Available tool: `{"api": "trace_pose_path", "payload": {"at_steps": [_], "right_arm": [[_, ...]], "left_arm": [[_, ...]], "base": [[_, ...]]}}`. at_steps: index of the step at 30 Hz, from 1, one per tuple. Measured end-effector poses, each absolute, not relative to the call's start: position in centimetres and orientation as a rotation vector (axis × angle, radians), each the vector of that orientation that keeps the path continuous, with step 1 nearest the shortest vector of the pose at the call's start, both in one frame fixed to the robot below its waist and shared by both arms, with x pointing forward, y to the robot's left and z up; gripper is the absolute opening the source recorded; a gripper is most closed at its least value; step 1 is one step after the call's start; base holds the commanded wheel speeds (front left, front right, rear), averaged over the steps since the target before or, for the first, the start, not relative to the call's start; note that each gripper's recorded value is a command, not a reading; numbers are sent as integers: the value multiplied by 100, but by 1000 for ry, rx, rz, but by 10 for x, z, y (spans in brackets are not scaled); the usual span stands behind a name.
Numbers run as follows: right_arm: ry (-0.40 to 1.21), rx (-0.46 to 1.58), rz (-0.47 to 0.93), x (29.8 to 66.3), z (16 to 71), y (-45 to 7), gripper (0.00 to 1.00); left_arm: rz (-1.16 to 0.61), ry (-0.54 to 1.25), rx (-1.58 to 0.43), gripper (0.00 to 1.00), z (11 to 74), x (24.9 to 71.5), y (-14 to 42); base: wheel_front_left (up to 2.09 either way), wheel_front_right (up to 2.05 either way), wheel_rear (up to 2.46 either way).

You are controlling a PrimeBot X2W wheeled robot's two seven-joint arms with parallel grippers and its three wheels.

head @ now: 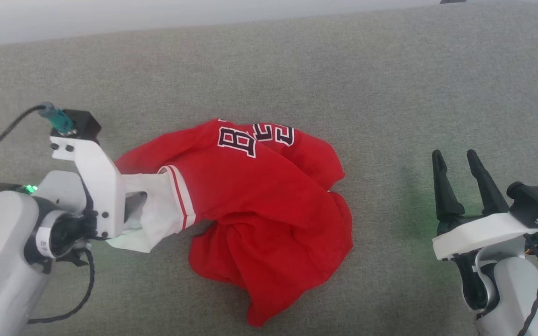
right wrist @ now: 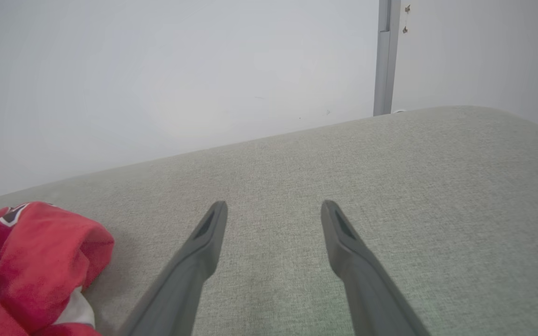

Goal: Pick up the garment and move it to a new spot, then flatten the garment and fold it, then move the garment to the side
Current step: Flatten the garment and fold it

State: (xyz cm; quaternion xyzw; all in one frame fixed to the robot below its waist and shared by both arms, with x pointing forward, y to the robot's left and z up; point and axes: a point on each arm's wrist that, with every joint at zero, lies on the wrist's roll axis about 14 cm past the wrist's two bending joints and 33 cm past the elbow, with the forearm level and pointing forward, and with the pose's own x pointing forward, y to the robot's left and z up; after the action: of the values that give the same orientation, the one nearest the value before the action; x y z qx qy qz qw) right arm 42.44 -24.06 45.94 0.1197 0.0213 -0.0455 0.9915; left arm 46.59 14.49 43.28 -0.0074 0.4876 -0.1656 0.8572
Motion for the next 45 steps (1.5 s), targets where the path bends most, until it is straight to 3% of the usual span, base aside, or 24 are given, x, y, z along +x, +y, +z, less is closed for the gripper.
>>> {"api": "trace_pose_path", "payload": {"at_steps": [1,2,3,4,14,26,31,32,33,34,35,36,45], "right_arm": [[42,241,-93,424,460,-241,100],[41,241,-94,424,460,-242,100],[40,240,-95,423,460,-242,100],[40,240,-97,423,460,-243,100],[37,242,-111,421,461,-248,100],[48,246,-97,427,456,-243,100],[54,248,-76,430,455,-236,100],[52,247,-71,431,456,-235,100],[52,247,-66,431,457,-233,100],[53,246,-61,432,457,-232,100],[54,245,-52,432,458,-230,100],[52,245,-49,432,459,-230,100],[47,245,-32,427,465,-226,100]], "left_arm": [[-351,1033,-14,98,430,465,143],[-350,1038,-17,66,428,464,142],[-346,1041,-31,12,427,465,141],[-341,1049,-53,0,425,465,139],[-355,1005,-136,0,445,471,132],[-286,1172,-131,0,412,400,164],[-276,1158,-136,0,405,396,168],[-283,1152,-137,9,404,396,167],[-278,1150,-140,28,402,396,168],[-285,1147,-132,50,402,396,168],[-280,1133,-127,84,404,397,171],[-283,1125,-124,100,406,398,172],[-307,982,-80,100,457,431,174]], "base": [[0,0,0],[0,0,0],[0,0,0],[0,0,0],[0,0,0],[0,0,0],[0,0,0],[0,0,0],[0,0,0],[0,0,0],[0,0,0],[0,0,0],[0,0,0]]}}
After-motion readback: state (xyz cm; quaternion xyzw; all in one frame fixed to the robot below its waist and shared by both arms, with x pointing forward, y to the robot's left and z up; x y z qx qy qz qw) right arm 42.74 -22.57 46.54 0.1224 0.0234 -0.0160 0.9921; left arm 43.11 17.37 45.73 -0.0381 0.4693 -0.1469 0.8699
